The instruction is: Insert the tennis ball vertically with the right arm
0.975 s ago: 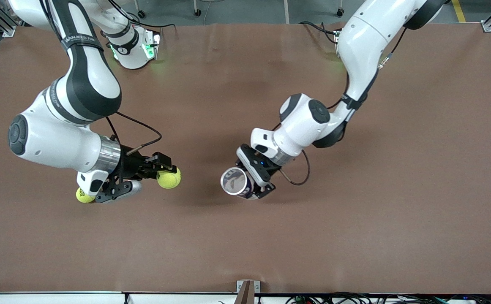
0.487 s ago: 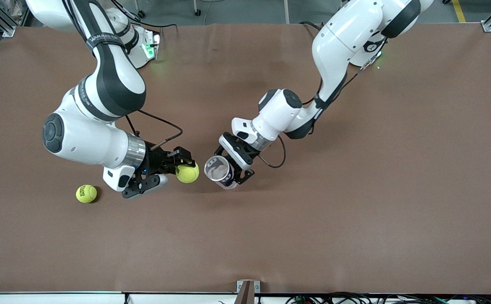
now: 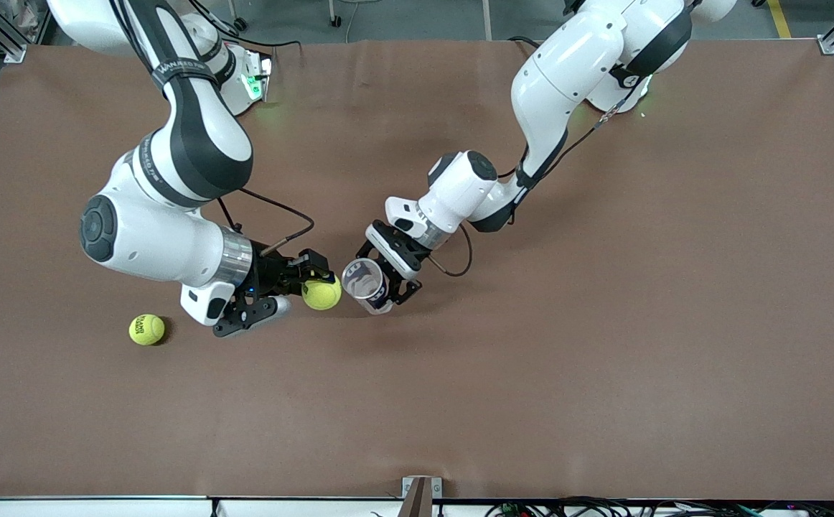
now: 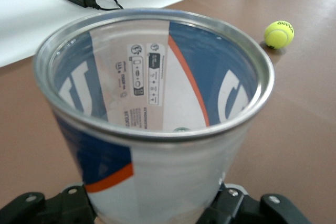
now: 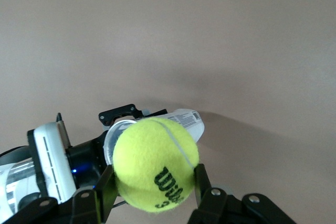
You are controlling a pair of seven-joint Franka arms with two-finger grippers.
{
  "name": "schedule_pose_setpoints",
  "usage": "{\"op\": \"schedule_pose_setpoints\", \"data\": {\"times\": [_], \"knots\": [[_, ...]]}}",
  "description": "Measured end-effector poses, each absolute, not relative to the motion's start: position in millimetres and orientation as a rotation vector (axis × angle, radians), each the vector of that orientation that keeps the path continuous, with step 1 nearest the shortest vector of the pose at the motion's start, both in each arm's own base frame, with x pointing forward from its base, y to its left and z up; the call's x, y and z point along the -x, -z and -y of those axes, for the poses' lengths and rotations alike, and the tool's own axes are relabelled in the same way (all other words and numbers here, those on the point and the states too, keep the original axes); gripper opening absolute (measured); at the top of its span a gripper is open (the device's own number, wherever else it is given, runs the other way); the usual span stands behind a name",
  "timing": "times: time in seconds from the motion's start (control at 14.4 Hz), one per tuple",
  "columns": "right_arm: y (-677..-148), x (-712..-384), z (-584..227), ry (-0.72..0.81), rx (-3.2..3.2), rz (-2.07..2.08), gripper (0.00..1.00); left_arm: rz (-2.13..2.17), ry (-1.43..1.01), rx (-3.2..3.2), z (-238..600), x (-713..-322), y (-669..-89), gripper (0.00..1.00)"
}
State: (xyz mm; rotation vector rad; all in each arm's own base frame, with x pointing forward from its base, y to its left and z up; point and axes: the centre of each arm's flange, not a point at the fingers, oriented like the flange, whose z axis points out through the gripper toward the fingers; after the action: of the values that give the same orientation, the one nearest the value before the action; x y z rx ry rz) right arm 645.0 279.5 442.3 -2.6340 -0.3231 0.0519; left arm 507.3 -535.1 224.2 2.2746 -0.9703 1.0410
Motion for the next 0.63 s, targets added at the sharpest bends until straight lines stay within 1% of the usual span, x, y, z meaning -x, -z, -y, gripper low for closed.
{"op": "schedule_pose_setpoints", "data": {"times": [0.28,0.63], "knots": [[-433,-626,-303,-0.181,2.627,0.394,0.63,0.98,-1.023,-2.275,540,-499,-215,0.77],[-421,-617,-314,-0.225,2.628,0.415,0.63,0.988,-1.011,-2.276,543,-494,-208,0.78]]}}
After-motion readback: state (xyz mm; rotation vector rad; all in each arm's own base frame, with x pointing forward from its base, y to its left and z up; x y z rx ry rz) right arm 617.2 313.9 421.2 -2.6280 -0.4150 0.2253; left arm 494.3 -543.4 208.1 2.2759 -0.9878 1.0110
